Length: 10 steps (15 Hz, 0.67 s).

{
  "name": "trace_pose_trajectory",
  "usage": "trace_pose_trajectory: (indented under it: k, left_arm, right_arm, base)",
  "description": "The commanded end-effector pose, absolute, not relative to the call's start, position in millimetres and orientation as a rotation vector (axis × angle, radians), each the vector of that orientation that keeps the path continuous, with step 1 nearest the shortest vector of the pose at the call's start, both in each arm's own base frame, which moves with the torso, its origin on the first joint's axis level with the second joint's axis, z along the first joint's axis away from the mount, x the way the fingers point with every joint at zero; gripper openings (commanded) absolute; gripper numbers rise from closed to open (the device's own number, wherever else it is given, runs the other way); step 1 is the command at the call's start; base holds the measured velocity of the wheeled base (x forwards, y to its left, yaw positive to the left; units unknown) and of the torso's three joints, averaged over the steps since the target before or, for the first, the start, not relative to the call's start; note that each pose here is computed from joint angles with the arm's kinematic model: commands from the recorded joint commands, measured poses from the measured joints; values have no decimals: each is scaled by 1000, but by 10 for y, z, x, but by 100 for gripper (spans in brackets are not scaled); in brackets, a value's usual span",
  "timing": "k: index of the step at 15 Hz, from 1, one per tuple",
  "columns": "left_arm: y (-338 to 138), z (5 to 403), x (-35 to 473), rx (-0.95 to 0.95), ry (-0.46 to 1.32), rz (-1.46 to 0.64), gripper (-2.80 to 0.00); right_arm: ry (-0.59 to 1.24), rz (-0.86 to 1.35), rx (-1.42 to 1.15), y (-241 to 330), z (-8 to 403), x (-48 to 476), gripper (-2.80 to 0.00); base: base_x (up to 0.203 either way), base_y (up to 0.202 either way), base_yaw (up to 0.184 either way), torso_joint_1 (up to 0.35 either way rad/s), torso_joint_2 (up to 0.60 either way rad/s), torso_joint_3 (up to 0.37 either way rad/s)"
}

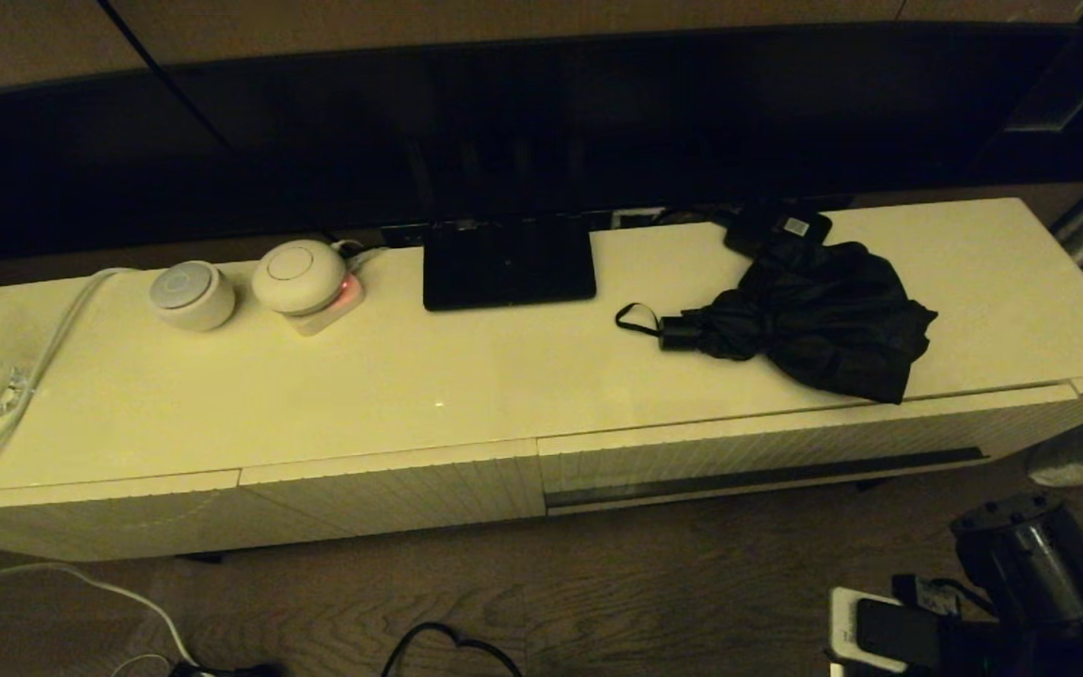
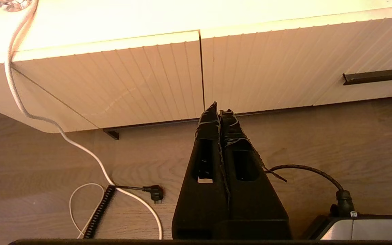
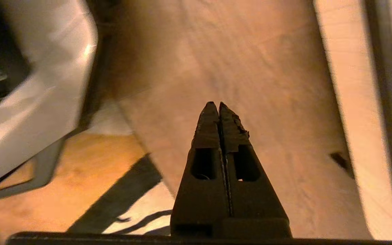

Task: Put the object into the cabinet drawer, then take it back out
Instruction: Open the drawer

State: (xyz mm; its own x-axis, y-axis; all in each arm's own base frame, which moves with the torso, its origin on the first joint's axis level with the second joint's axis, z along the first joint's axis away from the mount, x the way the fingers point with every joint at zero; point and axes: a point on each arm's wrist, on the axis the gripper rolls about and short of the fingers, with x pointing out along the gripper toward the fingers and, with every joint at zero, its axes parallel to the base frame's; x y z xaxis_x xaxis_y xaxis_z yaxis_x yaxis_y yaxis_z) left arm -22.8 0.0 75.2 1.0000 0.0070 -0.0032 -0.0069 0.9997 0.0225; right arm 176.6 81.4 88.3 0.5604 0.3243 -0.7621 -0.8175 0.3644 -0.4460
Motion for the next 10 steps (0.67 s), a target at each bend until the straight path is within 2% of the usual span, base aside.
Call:
trace_pose_trajectory:
  k: [1, 7, 8, 10]
  left_arm:
    - [0, 743, -226, 23, 6, 8, -280]
    - [0, 743, -226, 23, 6, 8, -280]
    - [0, 743, -226, 23, 6, 8, -280]
    - [0, 743, -226, 23, 6, 8, -280]
  right_arm:
    - [672, 796, -950, 832, 773, 1792, -280]
    - [658, 802, -1028, 954, 716, 1767, -280]
    - [649, 800, -1035, 963, 691, 1769, 0]
    - [671, 783, -1072, 984, 578, 1751, 0]
  base:
    - [0, 0, 0, 0, 0, 0]
    - [0, 0, 0, 0, 0, 0]
    - [0, 0, 0, 0, 0, 0]
    - [0, 0, 0, 0, 0, 0]
